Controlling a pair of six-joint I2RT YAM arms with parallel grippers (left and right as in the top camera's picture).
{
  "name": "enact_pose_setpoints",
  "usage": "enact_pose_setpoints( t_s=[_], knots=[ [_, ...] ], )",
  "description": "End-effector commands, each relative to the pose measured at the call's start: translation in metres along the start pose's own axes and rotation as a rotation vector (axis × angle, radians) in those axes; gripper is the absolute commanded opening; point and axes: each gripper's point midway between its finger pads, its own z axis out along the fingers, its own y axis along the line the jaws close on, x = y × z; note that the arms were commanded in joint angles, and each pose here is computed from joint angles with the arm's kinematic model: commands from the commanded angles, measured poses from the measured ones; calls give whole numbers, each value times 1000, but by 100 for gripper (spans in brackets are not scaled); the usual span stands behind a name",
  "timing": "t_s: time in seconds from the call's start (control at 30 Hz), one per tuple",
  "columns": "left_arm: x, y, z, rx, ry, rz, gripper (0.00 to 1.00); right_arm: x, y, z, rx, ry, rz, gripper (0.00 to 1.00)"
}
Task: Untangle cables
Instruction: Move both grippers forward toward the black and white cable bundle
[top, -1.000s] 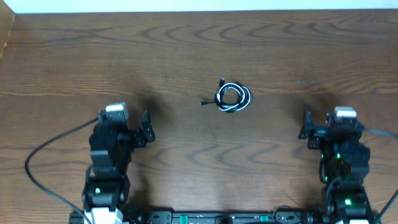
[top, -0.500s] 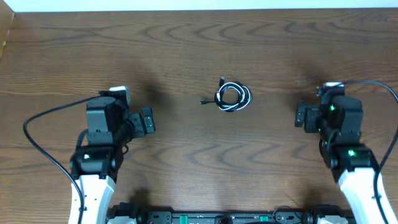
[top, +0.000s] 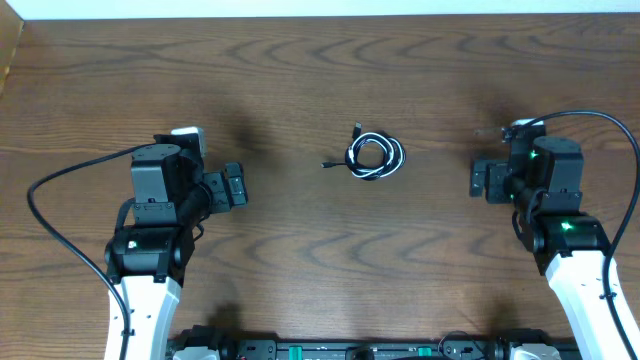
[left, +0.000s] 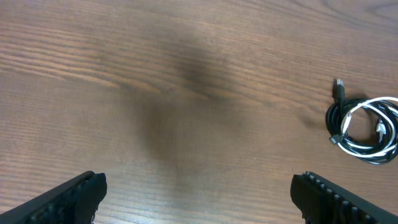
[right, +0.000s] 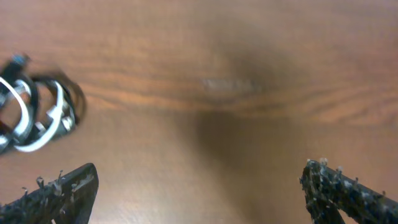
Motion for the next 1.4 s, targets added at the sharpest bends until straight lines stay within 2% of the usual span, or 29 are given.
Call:
enact_pose_setpoints(
  t_s=[0.0, 0.13, 0.2, 0.37, 0.57, 0.77, 1.13, 1.27, 1.37],
  knots=[
    [-13, -2, -3, 8, -40, -10, 100, -28, 12, -5, -68, -93, 63, 99],
    [-23, -12, -5, 67, -77, -4, 100, -49, 19, -9, -121, -177, 114, 99],
    [-28, -13, -7, 68, -85, -5, 100, -57, 23, -11, -145, -207, 118, 96],
    [-43, -16, -8, 68, -75, -12, 100, -67, 28, -12, -151, -223, 103, 93],
    [-55, -23, -1, 70, -23, 0, 100, -81, 46, -2, -187, -172, 77, 92],
    [-47, -49, 17, 87, 81, 67, 100, -87, 72, 19, -228, -72, 42, 89],
    [-14, -99, 47, 187, 207, 168, 100, -38, 141, 72, -318, 149, -57, 84],
    [-6, -119, 59, 292, 246, 161, 100, -18, 158, 98, -324, 206, 9, 72],
    [2, -118, 70, 282, 285, 134, 99, -8, 164, 114, -318, 233, 79, 63]
  ],
)
